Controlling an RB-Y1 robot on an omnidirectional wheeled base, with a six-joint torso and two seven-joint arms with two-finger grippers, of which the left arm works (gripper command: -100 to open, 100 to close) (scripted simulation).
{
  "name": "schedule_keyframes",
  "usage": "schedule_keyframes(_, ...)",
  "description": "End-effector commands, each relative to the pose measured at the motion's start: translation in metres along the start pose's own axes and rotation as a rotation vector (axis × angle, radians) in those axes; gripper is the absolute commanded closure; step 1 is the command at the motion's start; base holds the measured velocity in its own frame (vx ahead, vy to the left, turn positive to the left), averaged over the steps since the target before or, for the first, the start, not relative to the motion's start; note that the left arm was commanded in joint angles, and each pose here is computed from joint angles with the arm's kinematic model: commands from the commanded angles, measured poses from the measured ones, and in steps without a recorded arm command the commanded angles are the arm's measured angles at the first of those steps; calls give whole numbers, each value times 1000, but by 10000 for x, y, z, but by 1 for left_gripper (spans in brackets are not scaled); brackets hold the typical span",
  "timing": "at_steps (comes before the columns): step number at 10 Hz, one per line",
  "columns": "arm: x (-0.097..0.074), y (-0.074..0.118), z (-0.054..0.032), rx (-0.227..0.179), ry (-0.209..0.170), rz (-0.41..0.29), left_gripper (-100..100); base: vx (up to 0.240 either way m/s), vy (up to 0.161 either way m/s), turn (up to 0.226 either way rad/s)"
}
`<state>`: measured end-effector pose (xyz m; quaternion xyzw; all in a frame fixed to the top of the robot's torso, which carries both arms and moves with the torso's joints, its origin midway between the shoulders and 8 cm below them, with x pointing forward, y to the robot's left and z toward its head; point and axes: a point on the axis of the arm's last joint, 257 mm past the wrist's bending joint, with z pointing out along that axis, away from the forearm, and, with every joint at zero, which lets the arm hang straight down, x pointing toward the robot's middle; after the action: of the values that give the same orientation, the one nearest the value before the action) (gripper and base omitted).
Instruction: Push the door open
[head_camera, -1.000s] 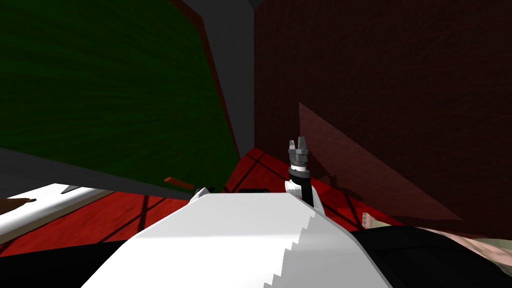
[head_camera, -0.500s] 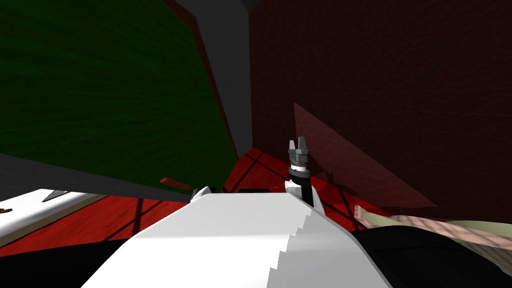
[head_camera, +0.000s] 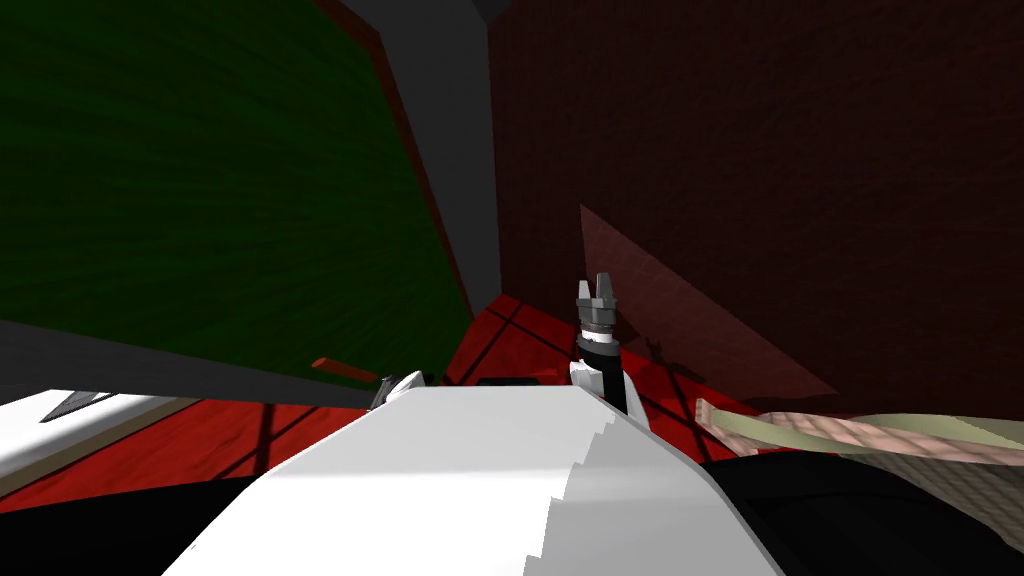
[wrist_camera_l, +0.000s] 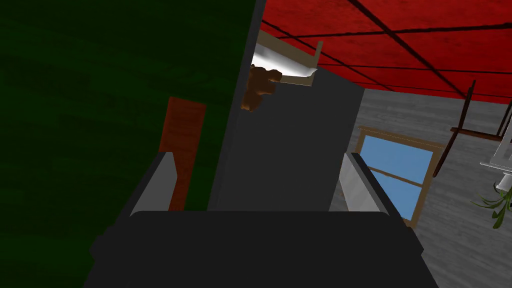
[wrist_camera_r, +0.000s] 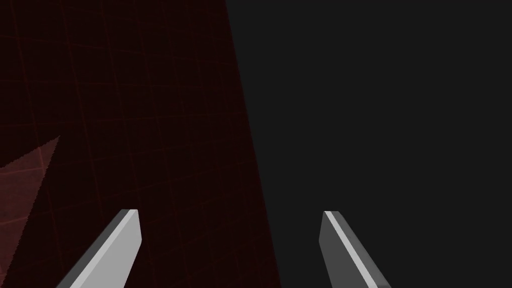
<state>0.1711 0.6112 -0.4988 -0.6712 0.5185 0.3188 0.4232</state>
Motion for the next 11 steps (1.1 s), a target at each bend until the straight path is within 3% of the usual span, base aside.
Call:
schedule_keyframes(1,-83,20,-7,-11,-34,12,-100,-20,-20,8)
schedule_keyframes(2,-190,-59,-34,11,-86,61,-100,-39,-31,-101)
schedule_keyframes(3,-230,-45,-37,5,-101,63,-100,-36,-27,-55)
schedule_keyframes(6,-459,-209,-119,46,-213,147,-100,-36,-36,-79)
schedule_keyframes(7,-492,-200,-126,41,-226,148,-100,-35,-30,-48)
schedule_keyframes(9,-656,-359,-218,79,-314,210,-100,-45,-47,-108)
schedule_keyframes(10,-686,-352,-226,75,-326,210,-100,-46,-36,-31)
schedule_keyframes(11,-756,-416,-272,90,-363,232,-100,-38,-31,-38)
